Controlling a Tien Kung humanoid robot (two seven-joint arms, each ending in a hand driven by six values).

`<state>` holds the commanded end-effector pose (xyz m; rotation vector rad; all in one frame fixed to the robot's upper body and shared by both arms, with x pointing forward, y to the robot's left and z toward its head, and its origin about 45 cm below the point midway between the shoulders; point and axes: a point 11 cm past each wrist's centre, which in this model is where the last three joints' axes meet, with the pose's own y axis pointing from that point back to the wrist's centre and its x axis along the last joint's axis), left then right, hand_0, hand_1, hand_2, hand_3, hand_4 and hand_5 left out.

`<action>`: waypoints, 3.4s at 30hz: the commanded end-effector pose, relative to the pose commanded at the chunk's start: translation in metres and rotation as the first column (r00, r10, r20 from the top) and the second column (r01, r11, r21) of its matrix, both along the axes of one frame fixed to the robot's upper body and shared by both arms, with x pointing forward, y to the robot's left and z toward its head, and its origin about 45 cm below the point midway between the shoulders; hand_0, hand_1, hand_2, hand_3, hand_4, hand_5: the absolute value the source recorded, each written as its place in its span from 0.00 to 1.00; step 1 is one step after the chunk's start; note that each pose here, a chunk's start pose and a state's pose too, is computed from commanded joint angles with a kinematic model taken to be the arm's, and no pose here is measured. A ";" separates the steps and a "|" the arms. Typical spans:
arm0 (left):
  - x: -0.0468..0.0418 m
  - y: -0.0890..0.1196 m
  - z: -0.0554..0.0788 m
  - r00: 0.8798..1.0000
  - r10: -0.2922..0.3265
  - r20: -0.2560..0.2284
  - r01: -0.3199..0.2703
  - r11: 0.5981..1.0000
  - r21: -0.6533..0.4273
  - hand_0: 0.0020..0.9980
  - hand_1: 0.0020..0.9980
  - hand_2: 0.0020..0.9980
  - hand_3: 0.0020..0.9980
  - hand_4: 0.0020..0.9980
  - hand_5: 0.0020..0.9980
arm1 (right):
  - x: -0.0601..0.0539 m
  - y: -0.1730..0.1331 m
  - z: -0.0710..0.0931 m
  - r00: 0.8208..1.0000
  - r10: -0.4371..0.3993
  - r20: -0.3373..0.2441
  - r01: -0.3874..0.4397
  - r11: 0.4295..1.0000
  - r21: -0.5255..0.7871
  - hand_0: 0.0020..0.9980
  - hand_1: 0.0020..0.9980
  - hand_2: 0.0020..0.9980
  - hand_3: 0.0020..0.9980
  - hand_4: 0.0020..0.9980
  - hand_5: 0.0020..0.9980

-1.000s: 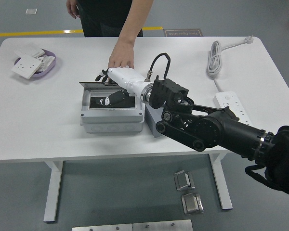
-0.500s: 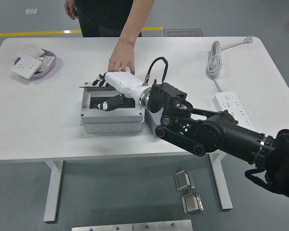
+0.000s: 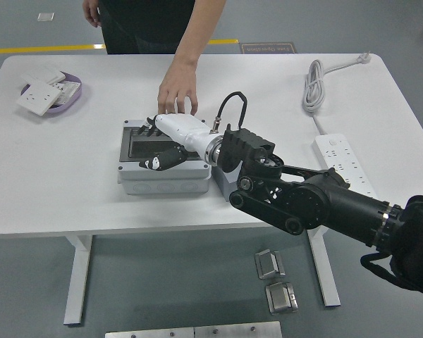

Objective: Pick up the cylinder from the cube,place it in the box,flap close box

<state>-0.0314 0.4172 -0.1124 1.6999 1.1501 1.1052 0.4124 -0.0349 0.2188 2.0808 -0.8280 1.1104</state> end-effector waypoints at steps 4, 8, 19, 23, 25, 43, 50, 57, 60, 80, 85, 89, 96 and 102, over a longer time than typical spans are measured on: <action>0.0005 0.000 0.000 1.000 0.000 0.001 0.000 1.000 0.000 0.57 0.62 0.54 0.55 0.60 0.31 | 0.004 -0.005 0.004 1.000 -0.015 0.010 0.015 1.000 0.004 0.76 0.69 0.71 0.76 0.85 0.37; 0.0005 0.000 0.000 1.000 0.000 0.001 0.000 1.000 -0.001 0.57 0.62 0.54 0.55 0.60 0.31 | 0.012 -0.019 0.012 0.998 -0.052 0.025 0.052 0.998 0.018 0.76 0.69 0.71 0.76 0.86 0.37; -0.0126 -0.008 -0.002 1.000 0.023 -0.014 -0.023 1.000 -0.009 0.57 0.62 0.54 0.55 0.60 0.31 | 0.017 -0.092 0.032 0.974 -0.213 0.071 0.202 0.969 0.143 0.76 0.68 0.71 0.76 0.86 0.38; -0.0149 -0.011 -0.003 0.999 0.031 -0.013 -0.031 0.999 -0.012 0.57 0.62 0.54 0.55 0.60 0.31 | 0.019 -0.127 0.041 0.943 -0.306 0.130 0.284 0.945 0.160 0.76 0.68 0.70 0.76 0.86 0.38; -0.0153 -0.012 -0.004 0.999 0.033 -0.012 -0.033 0.999 -0.013 0.57 0.62 0.54 0.55 0.60 0.31 | 0.021 -0.147 0.045 0.923 -0.351 0.160 0.327 0.932 0.158 0.76 0.68 0.70 0.76 0.86 0.38; -0.0170 -0.017 -0.005 0.999 0.048 -0.007 -0.048 0.999 -0.017 0.57 0.62 0.54 0.54 0.60 0.31 | 0.008 -0.281 0.073 0.727 -0.544 0.420 0.639 0.760 -0.122 0.70 0.61 0.56 0.60 0.87 0.35; -0.0164 -0.015 -0.005 0.999 0.050 -0.006 -0.050 0.999 -0.013 0.57 0.62 0.54 0.54 0.60 0.31 | -0.002 -0.298 0.068 0.718 -0.574 0.394 0.670 0.723 -0.167 0.70 0.62 0.56 0.62 0.90 0.31; -0.0159 -0.010 -0.003 0.999 0.049 -0.006 -0.049 0.999 -0.004 0.57 0.62 0.54 0.54 0.60 0.31 | -0.006 -0.306 0.074 0.690 -0.593 0.414 0.684 0.721 -0.108 0.68 0.60 0.55 0.64 0.89 0.14; -0.0160 -0.008 -0.002 0.999 0.048 -0.006 -0.048 0.999 -0.002 0.57 0.62 0.54 0.55 0.60 0.30 | -0.009 -0.306 0.079 0.686 -0.599 0.413 0.665 0.747 -0.021 0.68 0.60 0.56 0.65 0.89 0.14; -0.0369 0.005 0.002 0.997 0.075 -0.004 -0.075 0.996 0.049 0.57 0.62 0.54 0.55 0.60 0.30 | -0.046 -0.327 0.046 0.725 -0.684 0.080 0.475 0.581 0.661 0.69 0.60 0.56 0.62 0.96 0.33; -0.0391 0.010 0.004 0.996 0.085 0.012 -0.085 0.994 0.067 0.57 0.62 0.54 0.56 0.60 0.30 | -0.047 -0.330 0.046 0.729 -0.684 0.021 0.456 0.509 0.730 0.71 0.60 0.56 0.61 0.97 0.35; -0.0391 0.010 0.003 0.993 0.107 0.045 -0.110 0.991 0.075 0.57 0.62 0.54 0.57 0.60 0.31 | -0.048 -0.331 0.044 0.732 -0.682 -0.013 0.453 0.472 0.756 0.70 0.61 0.56 0.60 0.97 0.36; -0.0430 -0.003 -0.002 0.975 0.192 0.112 -0.200 0.977 0.069 0.57 0.62 0.54 0.57 0.60 0.32 | -0.049 -0.336 0.054 0.741 -0.672 -0.011 0.431 0.462 0.776 0.70 0.61 0.57 0.61 0.97 0.42; -0.0526 -0.012 -0.005 0.960 0.241 0.141 -0.251 0.966 0.064 0.57 0.62 0.54 0.57 0.60 0.32 | -0.053 -0.353 0.069 0.734 -0.679 0.009 0.417 0.462 0.783 0.72 0.62 0.58 0.61 0.97 0.57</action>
